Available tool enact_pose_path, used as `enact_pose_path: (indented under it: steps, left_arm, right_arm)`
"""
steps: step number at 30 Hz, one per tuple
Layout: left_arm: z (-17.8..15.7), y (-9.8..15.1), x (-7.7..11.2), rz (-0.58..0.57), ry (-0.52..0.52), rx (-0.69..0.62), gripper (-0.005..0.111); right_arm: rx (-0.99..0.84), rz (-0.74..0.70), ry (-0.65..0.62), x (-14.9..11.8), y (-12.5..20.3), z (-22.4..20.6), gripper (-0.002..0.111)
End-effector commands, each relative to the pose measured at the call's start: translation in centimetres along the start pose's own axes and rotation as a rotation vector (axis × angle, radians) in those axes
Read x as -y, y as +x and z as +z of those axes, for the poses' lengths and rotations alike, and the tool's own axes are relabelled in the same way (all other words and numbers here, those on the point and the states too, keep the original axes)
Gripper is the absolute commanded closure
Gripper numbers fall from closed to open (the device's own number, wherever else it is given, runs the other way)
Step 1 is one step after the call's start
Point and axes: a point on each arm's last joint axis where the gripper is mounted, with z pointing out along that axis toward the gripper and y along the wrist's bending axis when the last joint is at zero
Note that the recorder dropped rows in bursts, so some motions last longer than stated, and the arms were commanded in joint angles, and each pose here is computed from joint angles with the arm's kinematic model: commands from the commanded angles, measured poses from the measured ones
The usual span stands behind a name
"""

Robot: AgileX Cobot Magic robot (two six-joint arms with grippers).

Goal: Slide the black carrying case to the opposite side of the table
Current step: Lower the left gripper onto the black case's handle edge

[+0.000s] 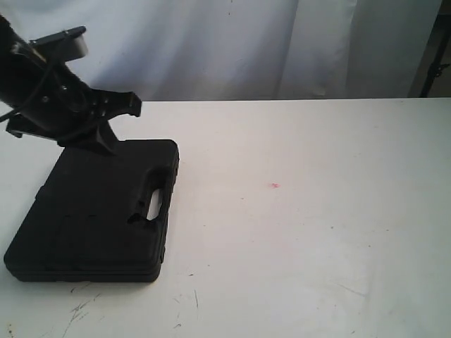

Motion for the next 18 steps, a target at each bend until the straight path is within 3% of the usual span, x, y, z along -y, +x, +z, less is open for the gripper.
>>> enact_pose_path:
  steps: [1,8,18]
  left_arm:
    - [2.3,-0.7,1.8,0.01,-0.008,-0.03,0.107]
    - [6.1,-1.4,2.9,0.031,-0.034,-0.075,0.104]
    - [10.7,-3.4,2.9,0.017,-0.119,-0.195,0.084]
  right_arm:
    - [0.016,-0.005,0.008,0.1,0.0,0.0,0.108]
    - [0.016,-0.005,0.008,0.1,0.0,0.0,0.108]
    - [0.016,-0.005,0.008,0.1,0.0,0.0,0.108]
